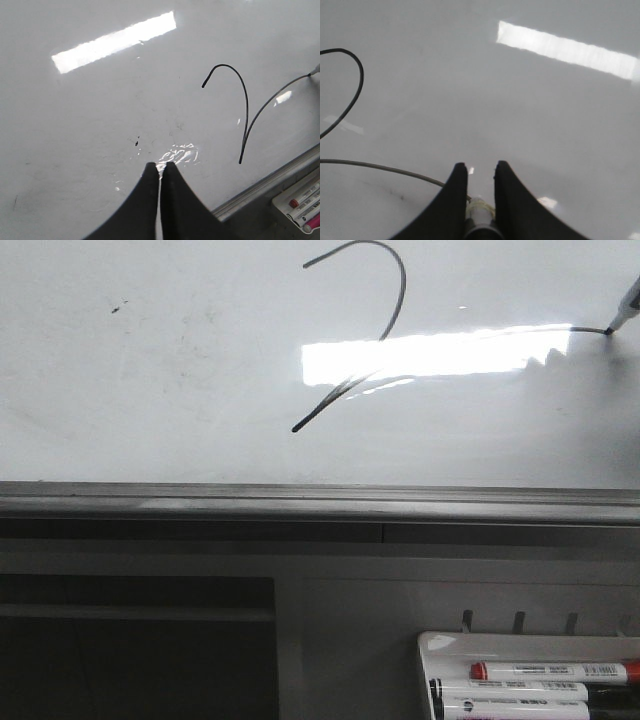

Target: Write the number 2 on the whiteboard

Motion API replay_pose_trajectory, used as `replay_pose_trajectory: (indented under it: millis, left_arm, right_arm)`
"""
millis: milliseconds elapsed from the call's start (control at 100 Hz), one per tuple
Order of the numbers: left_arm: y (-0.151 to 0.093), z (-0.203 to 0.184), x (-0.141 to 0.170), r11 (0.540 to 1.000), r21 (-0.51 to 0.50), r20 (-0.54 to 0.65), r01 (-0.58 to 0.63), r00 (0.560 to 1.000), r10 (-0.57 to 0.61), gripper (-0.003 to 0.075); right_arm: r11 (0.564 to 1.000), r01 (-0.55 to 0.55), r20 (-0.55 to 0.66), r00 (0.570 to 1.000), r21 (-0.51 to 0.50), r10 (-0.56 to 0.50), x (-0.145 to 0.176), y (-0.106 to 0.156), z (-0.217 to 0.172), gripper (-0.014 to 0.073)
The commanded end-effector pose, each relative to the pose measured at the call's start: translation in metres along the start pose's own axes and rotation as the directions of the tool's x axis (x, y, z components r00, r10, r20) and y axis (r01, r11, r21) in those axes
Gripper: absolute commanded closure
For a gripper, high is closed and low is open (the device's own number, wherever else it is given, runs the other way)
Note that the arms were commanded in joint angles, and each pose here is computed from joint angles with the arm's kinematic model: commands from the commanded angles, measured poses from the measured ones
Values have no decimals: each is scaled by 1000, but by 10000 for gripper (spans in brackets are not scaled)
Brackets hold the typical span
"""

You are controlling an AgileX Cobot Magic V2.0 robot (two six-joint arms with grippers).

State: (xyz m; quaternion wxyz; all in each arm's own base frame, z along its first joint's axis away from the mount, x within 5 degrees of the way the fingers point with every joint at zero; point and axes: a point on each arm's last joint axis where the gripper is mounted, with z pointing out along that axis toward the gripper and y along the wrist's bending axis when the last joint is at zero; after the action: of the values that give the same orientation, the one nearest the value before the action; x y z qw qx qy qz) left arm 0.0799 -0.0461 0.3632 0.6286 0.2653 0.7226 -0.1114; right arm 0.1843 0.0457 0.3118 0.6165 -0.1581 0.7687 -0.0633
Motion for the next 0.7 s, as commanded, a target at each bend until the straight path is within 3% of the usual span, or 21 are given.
replay_pose_trajectory:
  millis: [0, 60, 110, 150, 170, 180, 250, 290, 440, 490, 580, 690]
  left_arm:
    - [4, -2, -14, 999, -33, 94, 26, 995, -22, 741]
    - [4, -2, -14, 999, -33, 94, 26, 995, -22, 741]
    - [4, -2, -14, 999, -30, 96, 32, 995, -29, 741]
    - [3, -3, -15, 998, -20, 102, 51, 994, -49, 740]
    - [3, -3, -15, 998, -15, 105, 62, 993, -60, 739]
    - [3, -3, -16, 998, -14, 107, 66, 992, -64, 739]
    - [1, -2, -18, 998, 16, 108, 59, 992, -60, 706]
    - [-2, -2, -21, 999, 50, 94, 17, 995, -22, 645]
    - [-14, 1, -47, 958, 244, 72, -151, 988, 137, 334]
    - [-17, 3, -57, 937, 297, 72, -185, 983, 171, 299]
    - [-20, 11, -73, 899, 374, 62, -229, 973, 222, 301]
    - [-32, 26, -80, 818, 535, -15, -211, 966, 259, 301]
  right_arm:
    - [998, 0, 50, 999, -57, 3, -11, 2, -2, 673]
    - [981, 9, 149, 989, -195, 21, -28, 11, -11, 673]
    - [936, 46, 254, 966, -350, 47, -46, 21, -22, 673]
    - [872, 97, 333, 940, -479, 79, -60, 31, -33, 673]
    - [820, 132, 374, 921, -558, 106, -68, 37, -41, 673]
    - [820, 132, 378, 919, -557, 109, -70, 36, -42, 673]
    - [681, 202, 418, 893, -704, 167, -89, 49, -55, 673]
    - [632, 235, 422, 893, -738, 160, -96, 53, -58, 673]
    - [553, 350, 434, 900, -756, 24, -110, 70, -53, 673]
    - [523, 361, 441, 897, -772, 31, -116, 77, -52, 673]
    - [466, 383, 454, 890, -798, 45, -124, 92, -53, 673]
    - [415, 409, 474, 879, -813, 61, -134, 106, -56, 673]
